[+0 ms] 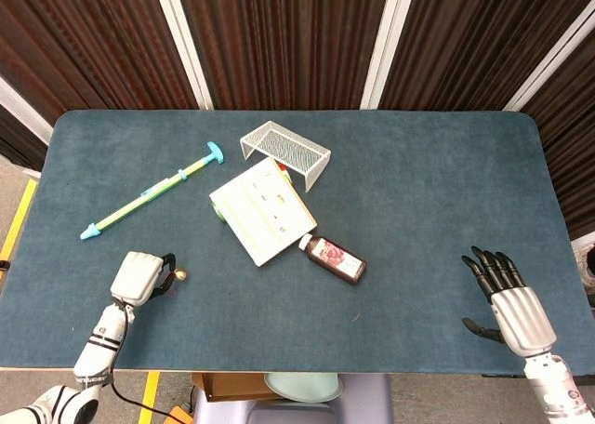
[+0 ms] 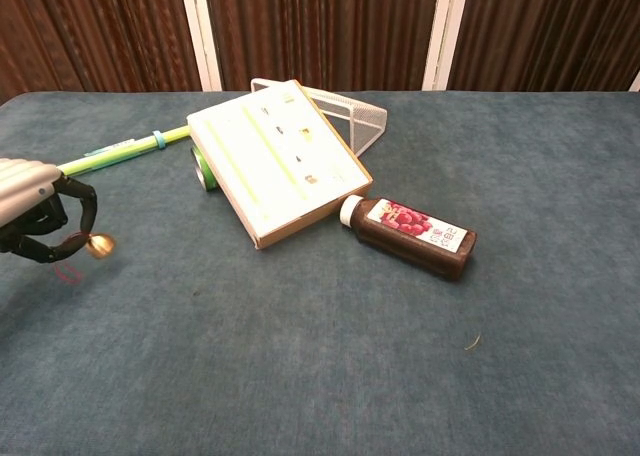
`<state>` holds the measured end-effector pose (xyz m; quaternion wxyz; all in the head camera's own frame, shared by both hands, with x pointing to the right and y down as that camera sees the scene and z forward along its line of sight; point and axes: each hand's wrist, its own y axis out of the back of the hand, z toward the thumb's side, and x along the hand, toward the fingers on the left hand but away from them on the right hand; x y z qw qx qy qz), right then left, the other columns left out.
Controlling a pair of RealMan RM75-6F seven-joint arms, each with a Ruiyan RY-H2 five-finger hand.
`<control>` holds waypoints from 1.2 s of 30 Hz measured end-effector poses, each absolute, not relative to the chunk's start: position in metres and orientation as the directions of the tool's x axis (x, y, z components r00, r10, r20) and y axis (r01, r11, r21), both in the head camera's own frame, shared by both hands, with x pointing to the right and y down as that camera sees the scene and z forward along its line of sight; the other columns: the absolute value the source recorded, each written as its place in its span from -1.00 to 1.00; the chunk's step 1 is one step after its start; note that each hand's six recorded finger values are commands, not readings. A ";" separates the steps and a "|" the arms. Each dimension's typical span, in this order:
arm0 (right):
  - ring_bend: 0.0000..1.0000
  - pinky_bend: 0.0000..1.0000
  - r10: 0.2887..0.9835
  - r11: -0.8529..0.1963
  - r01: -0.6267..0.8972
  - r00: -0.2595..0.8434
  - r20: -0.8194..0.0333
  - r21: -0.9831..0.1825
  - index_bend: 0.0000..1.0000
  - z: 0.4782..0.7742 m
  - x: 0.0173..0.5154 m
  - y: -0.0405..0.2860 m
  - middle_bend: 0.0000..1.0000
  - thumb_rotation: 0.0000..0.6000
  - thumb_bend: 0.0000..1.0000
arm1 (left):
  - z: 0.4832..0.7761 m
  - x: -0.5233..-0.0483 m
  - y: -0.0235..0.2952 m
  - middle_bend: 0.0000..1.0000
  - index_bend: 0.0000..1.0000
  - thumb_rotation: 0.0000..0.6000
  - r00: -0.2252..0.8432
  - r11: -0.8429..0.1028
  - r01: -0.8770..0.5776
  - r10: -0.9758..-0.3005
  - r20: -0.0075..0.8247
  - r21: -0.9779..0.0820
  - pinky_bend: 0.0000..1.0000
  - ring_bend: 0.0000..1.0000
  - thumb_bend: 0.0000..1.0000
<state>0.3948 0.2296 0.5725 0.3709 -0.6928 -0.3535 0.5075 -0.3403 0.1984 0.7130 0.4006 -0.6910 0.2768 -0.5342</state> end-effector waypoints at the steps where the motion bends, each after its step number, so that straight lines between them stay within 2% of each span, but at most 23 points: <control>1: -1.00 -1.00 0.865 -0.476 0.112 0.235 -0.443 -0.872 -1.00 0.573 0.395 0.230 -1.00 1.00 -0.49 | 0.715 -0.341 0.199 1.00 0.39 1.00 0.276 -0.524 0.058 -0.809 0.518 -0.850 1.00 1.00 0.07; 6: -1.00 -1.00 0.860 -0.486 0.108 0.238 -0.452 -0.867 -1.00 0.575 0.394 0.231 -1.00 1.00 -0.49 | 0.722 -0.341 0.204 1.00 0.36 1.00 0.280 -0.527 0.086 -0.802 0.529 -0.845 1.00 1.00 0.06; 8: -1.00 -1.00 0.859 -0.488 0.108 0.234 -0.455 -0.866 -1.00 0.575 0.394 0.231 -1.00 1.00 -0.49 | 0.724 -0.342 0.205 1.00 0.29 1.00 0.279 -0.525 0.094 -0.802 0.529 -0.846 1.00 1.00 0.06; 13: -1.00 -1.00 0.856 -0.496 0.106 0.227 -0.465 -0.862 -1.00 0.576 0.394 0.231 -1.00 1.00 -0.49 | 0.726 -0.342 0.207 1.00 -0.20 1.00 0.289 -0.527 0.100 -0.796 0.531 -0.844 1.00 1.00 0.00; 15: -1.00 -1.00 0.855 -0.499 0.105 0.226 -0.468 -0.860 -1.00 0.576 0.394 0.231 -1.00 1.00 -0.49 | 0.726 -0.341 0.207 1.00 -0.34 1.00 0.293 -0.530 0.104 -0.792 0.535 -0.842 1.00 1.00 -0.05; 22: -1.00 -1.00 0.844 -0.518 0.122 0.235 -0.483 -0.847 -1.00 0.577 0.393 0.232 -1.00 1.00 -0.49 | 0.726 -0.340 0.209 1.00 -0.64 1.00 0.304 -0.547 0.111 -0.776 0.553 -0.830 1.00 1.00 -0.11; 26: -1.00 -1.00 0.849 -0.511 0.130 0.232 -0.475 -0.850 -1.00 0.575 0.394 0.231 -1.00 1.00 -0.49 | 0.716 -0.339 0.206 0.98 -0.83 1.00 0.312 -0.531 0.081 -0.791 0.527 -0.844 1.00 0.98 -0.14; 28: -1.00 -1.00 0.851 -0.508 0.129 0.229 -0.473 -0.852 -1.00 0.573 0.395 0.231 -1.00 1.00 -0.49 | 0.705 -0.340 0.205 0.78 -0.93 1.00 0.316 -0.520 0.046 -0.802 0.506 -0.853 0.99 0.83 -0.16; 29: -1.00 -1.00 0.852 -0.506 0.129 0.226 -0.472 -0.853 -1.00 0.573 0.396 0.231 -1.00 1.00 -0.49 | 0.700 -0.342 0.206 0.47 -0.98 1.00 0.316 -0.518 0.030 -0.807 0.499 -0.855 0.89 0.57 -0.18; 30: -1.00 -1.00 0.854 -0.503 0.128 0.222 -0.470 -0.855 -1.00 0.571 0.397 0.230 -1.00 1.00 -0.49 | 0.692 -0.345 0.207 0.14 -1.00 1.00 0.314 -0.516 0.010 -0.811 0.493 -0.856 0.67 0.25 -0.19; 31: -1.00 -1.00 0.856 -0.500 0.127 0.218 -0.468 -0.856 -1.00 0.571 0.398 0.230 -1.00 1.00 -0.49 | 0.685 -0.349 0.208 -0.21 -1.00 1.00 0.312 -0.517 -0.004 -0.814 0.490 -0.856 0.34 -0.11 -0.19; 33: -1.00 -1.00 0.860 -0.495 0.122 0.206 -0.466 -0.860 -1.00 0.569 0.400 0.230 -1.00 1.00 -0.49 | 0.665 -0.359 0.213 -0.73 -1.00 1.00 0.302 -0.516 -0.038 -0.822 0.482 -0.856 -0.28 -0.70 -0.19; 34: -1.00 -1.00 0.862 -0.493 0.117 0.200 -0.466 -0.862 -1.00 0.569 0.401 0.230 -1.00 1.00 -0.49 | 0.653 -0.365 0.215 -0.89 -1.00 1.00 0.294 -0.510 -0.052 -0.829 0.475 -0.858 -0.52 -0.89 -0.19; 36: -1.00 -1.00 0.864 -0.490 0.100 0.187 -0.468 -0.866 -1.00 0.568 0.403 0.230 -1.00 1.00 -0.49 | 0.624 -0.382 0.221 -1.00 -1.00 1.00 0.262 -0.479 -0.081 -0.857 0.445 -0.874 -0.76 -1.00 -0.19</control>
